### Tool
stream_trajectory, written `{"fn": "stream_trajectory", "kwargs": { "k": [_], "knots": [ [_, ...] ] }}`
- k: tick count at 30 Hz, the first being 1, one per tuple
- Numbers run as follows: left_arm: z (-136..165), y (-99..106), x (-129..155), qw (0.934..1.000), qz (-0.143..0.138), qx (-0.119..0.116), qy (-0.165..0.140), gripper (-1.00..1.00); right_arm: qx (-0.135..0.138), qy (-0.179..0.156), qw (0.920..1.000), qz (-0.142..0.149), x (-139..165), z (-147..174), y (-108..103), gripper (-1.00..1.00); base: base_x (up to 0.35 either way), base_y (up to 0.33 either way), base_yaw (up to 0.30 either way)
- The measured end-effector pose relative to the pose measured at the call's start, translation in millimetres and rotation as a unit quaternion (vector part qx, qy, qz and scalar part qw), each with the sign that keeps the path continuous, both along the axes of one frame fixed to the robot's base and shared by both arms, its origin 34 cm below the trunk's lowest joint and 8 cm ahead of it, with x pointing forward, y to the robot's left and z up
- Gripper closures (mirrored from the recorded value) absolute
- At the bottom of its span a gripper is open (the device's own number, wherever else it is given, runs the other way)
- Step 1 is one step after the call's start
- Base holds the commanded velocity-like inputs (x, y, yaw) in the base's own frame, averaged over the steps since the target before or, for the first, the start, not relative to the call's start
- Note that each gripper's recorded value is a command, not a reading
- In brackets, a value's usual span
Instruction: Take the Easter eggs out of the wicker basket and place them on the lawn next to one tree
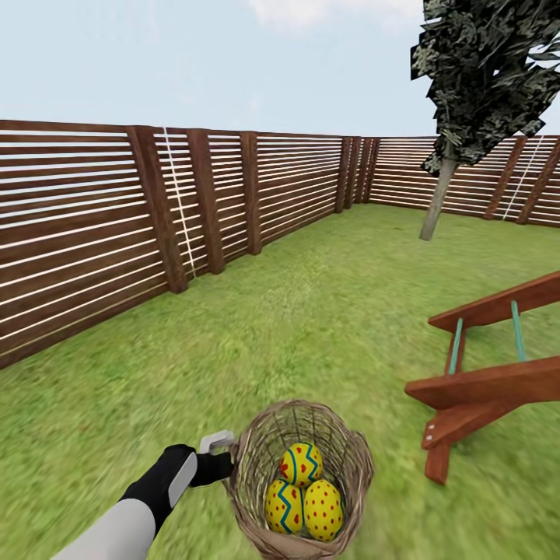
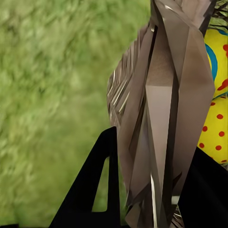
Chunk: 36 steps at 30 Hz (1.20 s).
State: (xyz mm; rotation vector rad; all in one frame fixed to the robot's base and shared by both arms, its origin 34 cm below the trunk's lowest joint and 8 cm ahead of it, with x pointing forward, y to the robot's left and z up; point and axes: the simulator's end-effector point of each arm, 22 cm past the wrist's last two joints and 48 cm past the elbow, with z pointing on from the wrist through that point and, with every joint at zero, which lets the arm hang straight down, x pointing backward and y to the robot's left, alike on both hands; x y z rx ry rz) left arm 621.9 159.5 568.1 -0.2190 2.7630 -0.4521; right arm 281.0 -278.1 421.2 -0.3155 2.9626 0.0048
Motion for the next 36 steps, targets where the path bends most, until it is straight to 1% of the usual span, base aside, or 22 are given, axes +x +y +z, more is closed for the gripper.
{"fn": "stream_trajectory", "kwargs": {
  "k": [36],
  "knots": [
    [-0.1,0.5,0.0,1.0000,0.000,0.000,0.000,1.00,0.000,0.000,1.0000,0.000,0.0,0.0,0.0,-1.00,0.319,0.000,0.000]
  ]
}}
